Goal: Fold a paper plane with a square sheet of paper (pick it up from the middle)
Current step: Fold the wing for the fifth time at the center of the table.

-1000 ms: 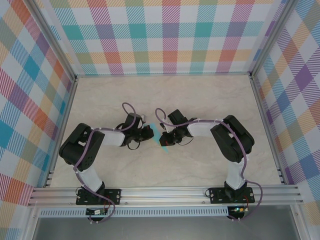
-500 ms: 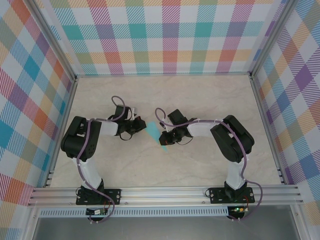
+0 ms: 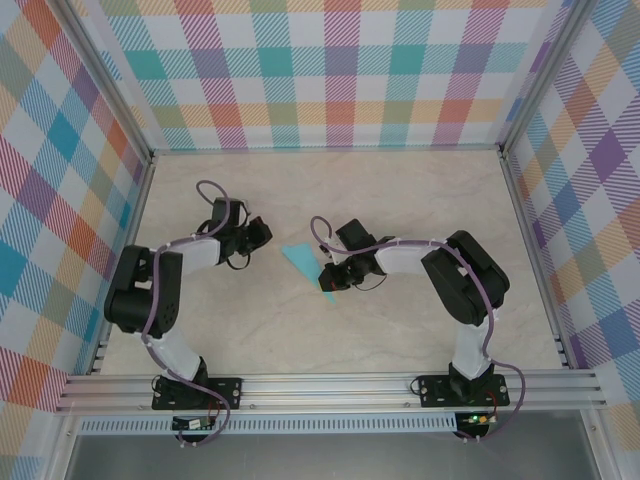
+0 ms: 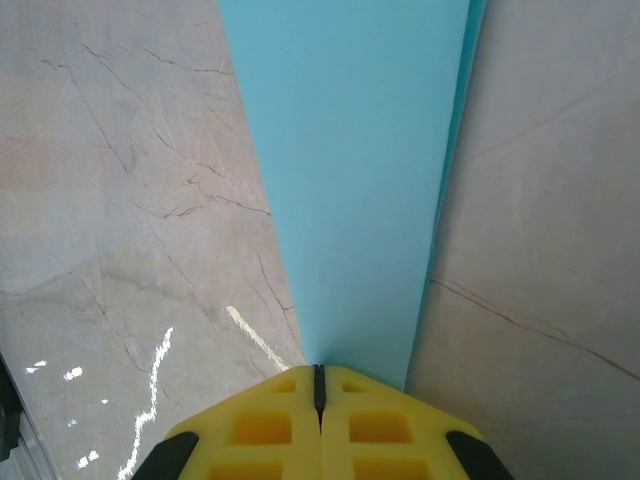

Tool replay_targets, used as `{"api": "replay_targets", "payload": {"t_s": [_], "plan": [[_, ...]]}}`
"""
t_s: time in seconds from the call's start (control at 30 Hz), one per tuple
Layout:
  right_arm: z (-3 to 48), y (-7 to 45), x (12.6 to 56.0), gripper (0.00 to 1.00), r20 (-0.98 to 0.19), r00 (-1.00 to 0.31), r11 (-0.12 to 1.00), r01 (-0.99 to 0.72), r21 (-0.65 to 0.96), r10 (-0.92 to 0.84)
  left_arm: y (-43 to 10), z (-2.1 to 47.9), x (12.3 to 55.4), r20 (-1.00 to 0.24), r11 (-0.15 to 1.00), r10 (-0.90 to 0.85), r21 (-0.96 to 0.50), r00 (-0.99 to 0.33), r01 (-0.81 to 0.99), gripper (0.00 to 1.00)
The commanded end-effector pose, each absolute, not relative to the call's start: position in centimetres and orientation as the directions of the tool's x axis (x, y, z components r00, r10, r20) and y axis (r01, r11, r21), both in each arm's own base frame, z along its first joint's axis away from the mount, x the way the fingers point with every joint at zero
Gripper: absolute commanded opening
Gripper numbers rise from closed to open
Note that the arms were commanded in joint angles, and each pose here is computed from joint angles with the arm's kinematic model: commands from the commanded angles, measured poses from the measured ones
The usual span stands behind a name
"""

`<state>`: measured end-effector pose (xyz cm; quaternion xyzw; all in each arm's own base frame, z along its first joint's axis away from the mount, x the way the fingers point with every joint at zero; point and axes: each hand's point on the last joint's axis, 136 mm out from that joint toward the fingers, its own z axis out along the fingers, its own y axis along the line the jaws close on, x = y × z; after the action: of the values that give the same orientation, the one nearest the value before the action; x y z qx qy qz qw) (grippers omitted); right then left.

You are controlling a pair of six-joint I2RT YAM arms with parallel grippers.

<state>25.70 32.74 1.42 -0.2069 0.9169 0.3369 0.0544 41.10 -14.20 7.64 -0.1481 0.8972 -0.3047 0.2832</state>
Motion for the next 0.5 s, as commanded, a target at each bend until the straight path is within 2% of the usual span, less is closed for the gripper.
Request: {"api": "replay_targets", "payload": {"t_s": [0.0,0.2,0.47], "plan": [[-3.1,28.3,21.0,0.0,0.006,-0.933,0.806,-0.308,0.505,-0.361,-15.7,9.6,39.7,-0.439,0.769,-0.419,-0.638,-0.795,-0.053,0.0],[-3.3,28.4,21.0,0.0,0.01,-0.933,0.805,-0.305,0.509,-0.36,-20.4,8.3,37.6,-0.407,0.752,-0.343,-0.659,-0.847,0.012,0.0],[-3.3,28.4,21.0,0.0,0.012,-0.933,0.806,-0.303,0.508,-0.358,-21.7,3.9,37.4,-0.338,0.775,-0.301,-0.632,-0.892,-0.023,0.0]]}}
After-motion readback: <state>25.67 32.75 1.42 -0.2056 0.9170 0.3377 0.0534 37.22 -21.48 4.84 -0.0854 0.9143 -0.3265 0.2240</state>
